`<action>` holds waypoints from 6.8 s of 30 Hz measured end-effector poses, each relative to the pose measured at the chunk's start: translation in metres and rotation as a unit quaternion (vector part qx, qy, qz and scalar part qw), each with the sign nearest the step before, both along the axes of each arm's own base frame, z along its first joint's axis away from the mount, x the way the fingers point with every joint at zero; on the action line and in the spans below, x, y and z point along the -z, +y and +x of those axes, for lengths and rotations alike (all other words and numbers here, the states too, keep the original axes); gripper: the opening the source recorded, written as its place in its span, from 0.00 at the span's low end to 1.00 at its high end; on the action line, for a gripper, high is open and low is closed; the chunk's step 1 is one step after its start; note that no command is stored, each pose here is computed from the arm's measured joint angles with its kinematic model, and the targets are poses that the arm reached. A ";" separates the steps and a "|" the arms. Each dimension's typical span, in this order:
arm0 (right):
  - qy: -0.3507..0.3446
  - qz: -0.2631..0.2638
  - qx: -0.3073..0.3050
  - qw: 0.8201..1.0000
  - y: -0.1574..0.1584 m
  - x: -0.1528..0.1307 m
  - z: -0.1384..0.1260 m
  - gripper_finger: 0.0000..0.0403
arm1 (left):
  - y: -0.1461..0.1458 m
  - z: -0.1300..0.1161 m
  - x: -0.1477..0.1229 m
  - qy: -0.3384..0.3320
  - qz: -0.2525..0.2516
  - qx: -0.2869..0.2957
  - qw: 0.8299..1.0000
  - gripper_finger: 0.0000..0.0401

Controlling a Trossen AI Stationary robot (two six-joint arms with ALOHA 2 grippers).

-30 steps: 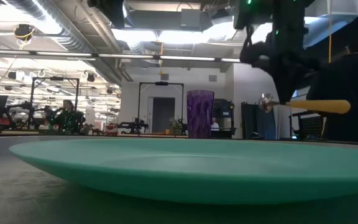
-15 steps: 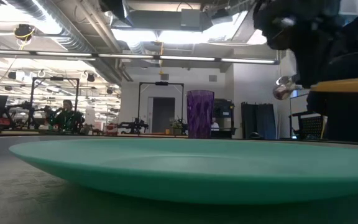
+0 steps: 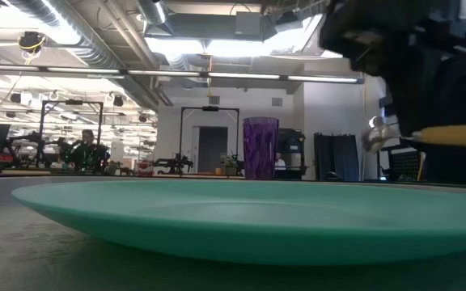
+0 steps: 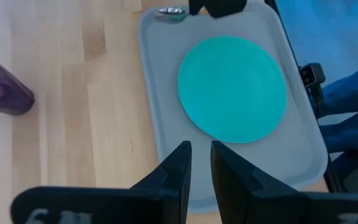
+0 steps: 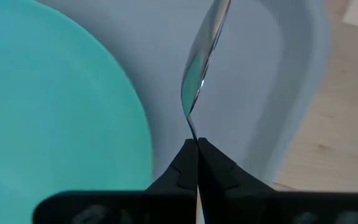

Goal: Pick and place plate/cup/fork/spoon on tray
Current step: Put the orange spoon on the gray tray to the right of the green plate, then put the light orange fork on the gray tray to the right of the orange spoon

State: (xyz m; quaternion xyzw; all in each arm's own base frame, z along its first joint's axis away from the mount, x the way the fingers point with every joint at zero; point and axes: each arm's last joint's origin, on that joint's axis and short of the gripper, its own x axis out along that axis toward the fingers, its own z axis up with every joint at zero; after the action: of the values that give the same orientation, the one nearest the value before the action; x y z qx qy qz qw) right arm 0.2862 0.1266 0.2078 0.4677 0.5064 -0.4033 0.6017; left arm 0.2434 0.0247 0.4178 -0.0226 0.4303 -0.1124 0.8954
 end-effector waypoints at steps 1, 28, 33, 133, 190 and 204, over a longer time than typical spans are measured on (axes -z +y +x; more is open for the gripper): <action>0.001 -0.001 0.000 1.000 0.002 0.002 0.004 0.00 | 0.000 0.000 0.000 0.000 0.000 0.001 1.000 0.13; 0.203 -0.041 0.037 0.978 0.045 0.051 0.055 0.00 | 0.000 -0.001 0.000 -0.008 0.030 0.040 0.999 0.13; 0.203 -0.040 0.039 0.978 0.047 0.059 0.057 0.00 | 0.000 -0.001 0.001 -0.007 0.029 0.041 0.999 0.13; 0.280 0.025 0.054 0.958 0.101 0.043 -0.144 0.01 | 0.005 0.014 -0.012 -0.072 -0.029 -0.125 0.989 0.13; 0.286 -0.042 -0.437 0.852 0.077 0.058 -0.161 0.07 | 0.006 0.017 -0.016 -0.092 -0.056 -0.168 0.980 0.13; 0.301 -0.032 -0.496 0.814 0.073 0.058 -0.161 0.01 | 0.007 0.018 -0.017 -0.098 -0.053 -0.167 0.980 0.13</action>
State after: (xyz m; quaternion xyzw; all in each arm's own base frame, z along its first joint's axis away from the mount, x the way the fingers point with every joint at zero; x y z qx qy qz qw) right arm 0.1248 0.1997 0.1501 -0.0111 0.8123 -0.1867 0.5525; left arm 0.2617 0.0313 0.4347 -0.1309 0.3236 0.0147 0.9370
